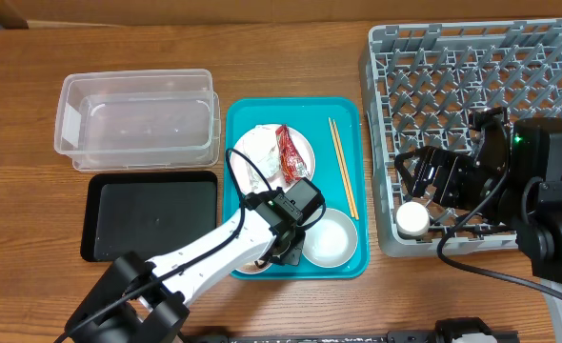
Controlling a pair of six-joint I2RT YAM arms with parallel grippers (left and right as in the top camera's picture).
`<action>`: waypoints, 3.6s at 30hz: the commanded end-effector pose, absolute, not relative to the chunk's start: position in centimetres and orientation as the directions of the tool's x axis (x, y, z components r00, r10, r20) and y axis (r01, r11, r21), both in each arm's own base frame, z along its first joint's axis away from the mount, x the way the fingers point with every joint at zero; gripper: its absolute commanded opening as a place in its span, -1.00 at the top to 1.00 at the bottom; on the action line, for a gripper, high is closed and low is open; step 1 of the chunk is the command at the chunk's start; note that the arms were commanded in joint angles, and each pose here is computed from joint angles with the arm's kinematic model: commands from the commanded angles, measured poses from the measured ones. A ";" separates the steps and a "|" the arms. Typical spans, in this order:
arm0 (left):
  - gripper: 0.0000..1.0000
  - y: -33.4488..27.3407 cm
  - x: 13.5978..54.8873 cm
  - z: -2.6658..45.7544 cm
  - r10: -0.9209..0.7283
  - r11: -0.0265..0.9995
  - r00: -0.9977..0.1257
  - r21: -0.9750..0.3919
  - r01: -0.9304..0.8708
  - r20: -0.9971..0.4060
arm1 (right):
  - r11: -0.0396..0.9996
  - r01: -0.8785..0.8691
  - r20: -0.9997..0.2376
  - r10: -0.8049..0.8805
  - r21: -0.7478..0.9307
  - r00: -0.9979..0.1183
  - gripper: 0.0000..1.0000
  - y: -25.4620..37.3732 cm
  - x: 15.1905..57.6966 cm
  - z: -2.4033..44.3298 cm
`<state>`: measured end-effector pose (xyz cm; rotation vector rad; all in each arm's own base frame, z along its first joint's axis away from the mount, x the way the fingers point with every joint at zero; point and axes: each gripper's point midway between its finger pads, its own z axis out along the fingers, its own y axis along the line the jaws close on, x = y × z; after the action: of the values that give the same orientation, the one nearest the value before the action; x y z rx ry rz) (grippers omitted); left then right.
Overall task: Sort waste into correct bins and load items into the dishwasher
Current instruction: 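Grasp the pink-rimmed rice bowl with the left gripper and lift it, then tip the rice bowl over the black tray to dump the rice, then set the emptied pink bowl back on the teal tray with the left gripper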
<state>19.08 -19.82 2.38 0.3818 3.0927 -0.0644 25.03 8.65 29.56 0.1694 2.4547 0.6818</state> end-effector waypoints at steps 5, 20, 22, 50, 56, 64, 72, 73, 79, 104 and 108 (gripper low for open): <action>0.92 -20.9 19.7 8.0 0.214 0.966 -0.972 -0.127 0.226 -0.099 | 0.860 -0.048 -0.517 0.260 0.507 -0.816 -0.96 8.7 25.0 30.1; 0.92 -12.8 25.0 17.6 -0.084 0.685 -0.986 -0.727 0.046 -0.142 | 0.860 -0.047 -0.517 0.260 0.508 -0.816 -0.96 8.7 25.0 30.1; 0.92 -11.4 25.5 17.7 -0.113 0.590 -0.982 -0.806 0.055 -0.149 | 0.860 -0.047 -0.517 0.260 0.507 -0.816 -0.96 8.7 25.0 30.1; 0.92 -4.8 27.3 16.9 -0.334 0.214 -0.908 -0.959 0.188 -0.253 | 0.860 -0.046 -0.515 0.260 0.507 -0.817 -0.96 8.7 24.9 30.1; 0.92 -4.6 26.8 16.8 -0.330 0.211 -0.922 -0.968 0.136 -0.201 | 0.861 -0.045 -0.513 0.259 0.507 -0.818 -0.96 8.7 24.9 30.0; 0.92 -4.6 26.6 17.8 -0.363 0.167 -0.918 -0.981 0.102 -0.157 | 0.861 -0.045 -0.513 0.260 0.507 -0.818 -0.96 8.7 24.9 30.0; 0.82 -4.9 25.8 18.2 -0.331 0.183 -0.922 -0.972 0.146 -0.201 | 0.861 -0.042 -0.508 0.260 0.507 -0.821 -0.97 8.7 24.8 29.9; 0.91 -4.7 25.7 17.7 -0.321 0.202 -0.923 -0.967 0.154 -0.214 | 0.861 -0.042 -0.509 0.260 0.508 -0.821 -0.97 8.7 24.8 29.9; 0.92 -5.2 24.5 18.0 -0.286 0.208 -0.948 -0.975 0.078 -0.137 | 0.861 -0.042 -0.508 0.260 0.507 -0.821 -0.97 8.7 24.8 29.9; 0.92 -11.5 21.8 13.8 -0.038 0.950 -0.979 -0.312 0.028 -0.202 | 0.860 -0.051 -0.523 0.261 0.508 -0.811 -0.99 8.7 25.1 30.2; 0.92 -16.3 21.2 11.5 0.083 0.973 -0.969 -0.193 0.129 -0.234 | 0.860 -0.050 -0.522 0.261 0.509 -0.812 -0.99 8.7 25.1 30.2</action>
<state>20.95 -16.48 14.00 0.2937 2.8612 -0.5984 25.09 8.65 29.61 0.1675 2.4513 0.6811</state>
